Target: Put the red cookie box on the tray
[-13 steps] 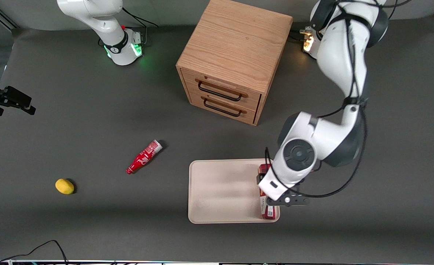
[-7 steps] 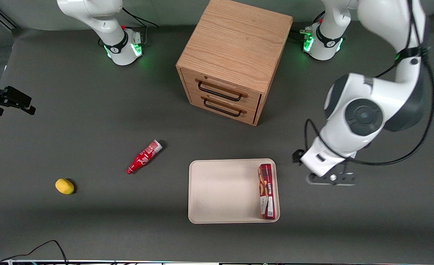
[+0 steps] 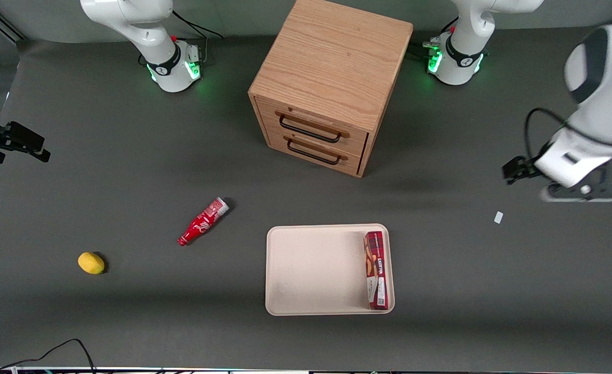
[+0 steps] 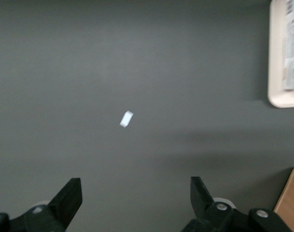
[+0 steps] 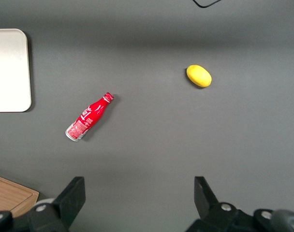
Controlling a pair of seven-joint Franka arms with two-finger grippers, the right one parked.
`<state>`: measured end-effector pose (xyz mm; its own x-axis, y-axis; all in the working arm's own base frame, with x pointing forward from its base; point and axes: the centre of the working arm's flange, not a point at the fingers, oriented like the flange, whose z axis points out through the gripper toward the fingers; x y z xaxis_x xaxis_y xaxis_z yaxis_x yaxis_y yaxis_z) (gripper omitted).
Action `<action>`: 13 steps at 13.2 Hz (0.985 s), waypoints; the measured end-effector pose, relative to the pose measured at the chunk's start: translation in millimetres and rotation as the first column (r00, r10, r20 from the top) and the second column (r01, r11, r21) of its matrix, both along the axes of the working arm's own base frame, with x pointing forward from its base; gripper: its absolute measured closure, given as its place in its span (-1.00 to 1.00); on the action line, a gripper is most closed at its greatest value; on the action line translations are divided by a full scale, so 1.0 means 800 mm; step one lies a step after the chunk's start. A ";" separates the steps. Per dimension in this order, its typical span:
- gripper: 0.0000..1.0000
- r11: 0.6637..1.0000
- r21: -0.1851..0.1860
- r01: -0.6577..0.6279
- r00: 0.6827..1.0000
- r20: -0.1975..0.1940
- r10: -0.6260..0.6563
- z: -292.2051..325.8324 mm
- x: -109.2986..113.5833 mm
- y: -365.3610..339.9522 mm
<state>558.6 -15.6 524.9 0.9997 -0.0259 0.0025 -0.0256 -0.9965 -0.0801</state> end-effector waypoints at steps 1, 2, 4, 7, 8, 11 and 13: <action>-1.00 1.000 -0.007 -0.005 1.000 -0.003 0.005 0.012 -0.011 0.025; -1.00 1.000 -0.013 -0.010 1.000 -0.006 0.010 0.025 -0.020 0.043; -1.00 1.000 -0.020 -0.017 1.000 -0.009 0.016 0.047 -0.029 0.054; -1.00 1.000 -0.020 -0.011 1.000 -0.007 0.011 0.069 -0.031 0.049; -1.00 1.000 -0.025 -0.011 1.000 -0.008 0.010 0.070 -0.030 0.047; -1.00 0.999 -0.051 -0.015 1.000 -0.013 0.015 0.066 -0.028 0.044; -1.00 0.998 -0.059 -0.018 1.000 -0.014 0.017 0.065 -0.027 0.044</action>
